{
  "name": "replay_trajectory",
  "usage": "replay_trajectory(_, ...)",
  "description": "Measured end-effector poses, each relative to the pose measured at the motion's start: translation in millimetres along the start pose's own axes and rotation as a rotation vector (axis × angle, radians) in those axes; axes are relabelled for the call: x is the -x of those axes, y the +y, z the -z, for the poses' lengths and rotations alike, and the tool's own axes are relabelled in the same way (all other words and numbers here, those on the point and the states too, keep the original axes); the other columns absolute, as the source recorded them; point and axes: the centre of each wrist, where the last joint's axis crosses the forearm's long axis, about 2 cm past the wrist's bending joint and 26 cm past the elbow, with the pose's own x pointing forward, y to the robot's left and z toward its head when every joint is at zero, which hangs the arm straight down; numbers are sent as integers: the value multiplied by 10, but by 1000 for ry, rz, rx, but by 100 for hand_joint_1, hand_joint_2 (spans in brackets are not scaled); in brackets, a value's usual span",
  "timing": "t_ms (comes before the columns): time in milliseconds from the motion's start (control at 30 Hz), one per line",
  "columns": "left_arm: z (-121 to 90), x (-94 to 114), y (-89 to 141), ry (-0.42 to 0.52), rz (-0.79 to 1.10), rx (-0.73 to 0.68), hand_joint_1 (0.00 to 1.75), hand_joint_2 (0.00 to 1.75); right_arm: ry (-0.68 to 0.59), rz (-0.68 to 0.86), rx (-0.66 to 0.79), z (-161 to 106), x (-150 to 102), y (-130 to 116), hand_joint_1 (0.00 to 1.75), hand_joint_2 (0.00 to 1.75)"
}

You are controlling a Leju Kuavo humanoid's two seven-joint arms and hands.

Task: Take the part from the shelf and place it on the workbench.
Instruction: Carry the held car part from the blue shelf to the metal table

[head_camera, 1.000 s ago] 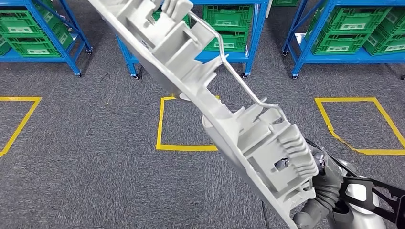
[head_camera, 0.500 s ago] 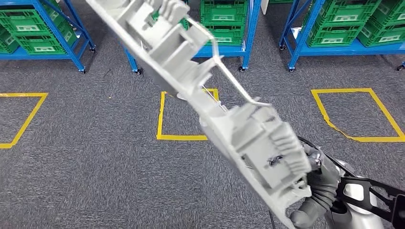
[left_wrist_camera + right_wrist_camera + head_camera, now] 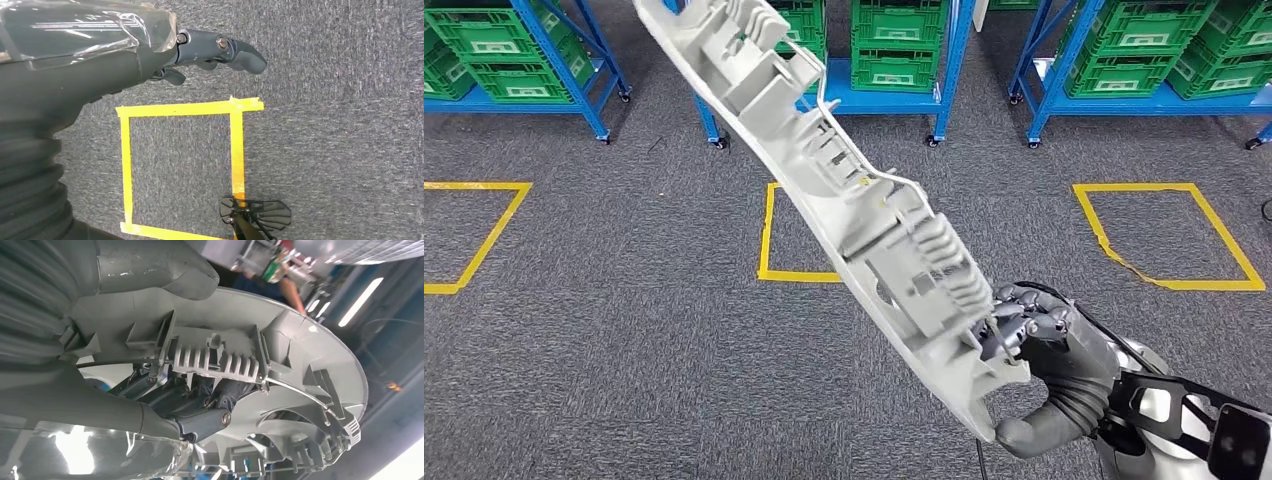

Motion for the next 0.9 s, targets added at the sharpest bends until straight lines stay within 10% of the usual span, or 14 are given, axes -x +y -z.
replay_trajectory(900,22,-43,-6,-19,-6,3,0,175,21,18,-87,7,26,66,161,175)
